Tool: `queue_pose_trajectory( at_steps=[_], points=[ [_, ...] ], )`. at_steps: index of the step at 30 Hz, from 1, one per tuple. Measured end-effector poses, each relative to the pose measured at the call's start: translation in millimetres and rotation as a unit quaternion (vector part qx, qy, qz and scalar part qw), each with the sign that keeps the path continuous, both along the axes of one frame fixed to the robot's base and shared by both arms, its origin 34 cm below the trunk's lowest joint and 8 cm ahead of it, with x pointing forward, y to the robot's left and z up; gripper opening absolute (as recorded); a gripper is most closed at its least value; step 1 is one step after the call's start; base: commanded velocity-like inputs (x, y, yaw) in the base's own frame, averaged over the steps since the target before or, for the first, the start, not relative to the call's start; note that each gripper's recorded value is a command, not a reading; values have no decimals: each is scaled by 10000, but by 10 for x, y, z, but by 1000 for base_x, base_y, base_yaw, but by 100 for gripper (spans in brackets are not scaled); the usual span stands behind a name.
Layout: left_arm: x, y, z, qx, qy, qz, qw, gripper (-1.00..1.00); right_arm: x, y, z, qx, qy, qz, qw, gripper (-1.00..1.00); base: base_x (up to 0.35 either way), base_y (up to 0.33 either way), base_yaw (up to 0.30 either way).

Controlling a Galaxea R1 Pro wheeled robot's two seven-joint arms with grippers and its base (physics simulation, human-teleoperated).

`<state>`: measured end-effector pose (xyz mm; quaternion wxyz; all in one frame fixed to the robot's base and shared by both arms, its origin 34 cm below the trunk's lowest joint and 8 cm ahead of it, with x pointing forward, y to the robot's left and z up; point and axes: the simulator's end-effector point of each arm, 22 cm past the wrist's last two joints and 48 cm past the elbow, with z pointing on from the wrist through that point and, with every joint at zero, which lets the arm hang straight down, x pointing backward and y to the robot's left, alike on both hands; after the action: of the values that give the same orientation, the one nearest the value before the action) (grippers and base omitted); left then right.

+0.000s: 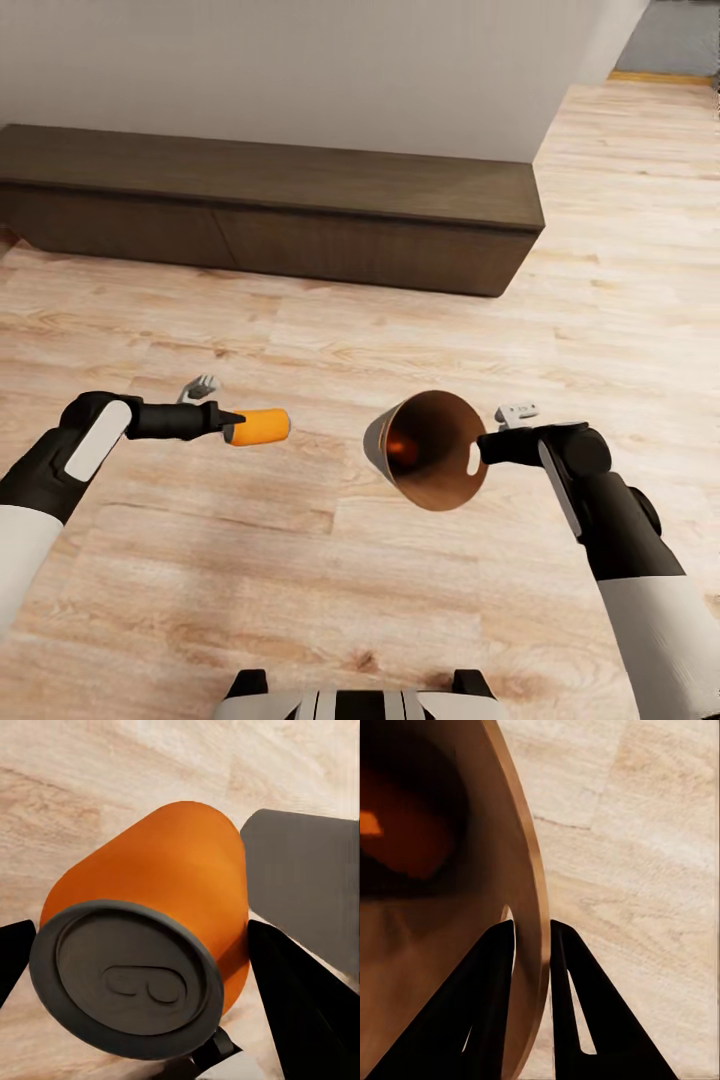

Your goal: Put the three can of soda from the living room inside the tash can in the kitchen.

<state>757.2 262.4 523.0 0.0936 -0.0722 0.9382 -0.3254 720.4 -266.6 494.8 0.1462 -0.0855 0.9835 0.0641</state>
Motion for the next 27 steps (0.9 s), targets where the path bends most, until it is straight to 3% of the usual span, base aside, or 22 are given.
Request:
queue_pose_trajectory(
  at_steps=[4,7,14,19,22,23,27],
  points=[
    [88,-144,264,-440,-100,128,9989,-100,-15,36,-14,67,188,-18,9998,-100,0,0,0],
    [126,-201,408,-525,-183,96,9984,-100,-18,31,-17,16,297,4,9996,-100,0,0,0],
    [88,-577,789,-1230,-183,-49,9922,-100,-153,146,-53,36,652,135,9978,-100,0,0,0],
    [109,-647,998,-1431,-227,-48,9894,-100,-139,168,0,-31,756,221,9969,-100,0,0,0],
    [81,-822,1192,-1783,-243,-150,9836,-100,-200,210,-30,-27,926,235,9954,-100,0,0,0],
    [56,-923,1282,-2002,-214,-177,9794,-100,-241,248,-60,-23,1018,246,9945,-100,0,0,0],
    [38,-1034,1460,-2207,-230,-250,9747,-100,-272,313,-42,85,1168,193,9929,-100,0,0,0]
  ],
)
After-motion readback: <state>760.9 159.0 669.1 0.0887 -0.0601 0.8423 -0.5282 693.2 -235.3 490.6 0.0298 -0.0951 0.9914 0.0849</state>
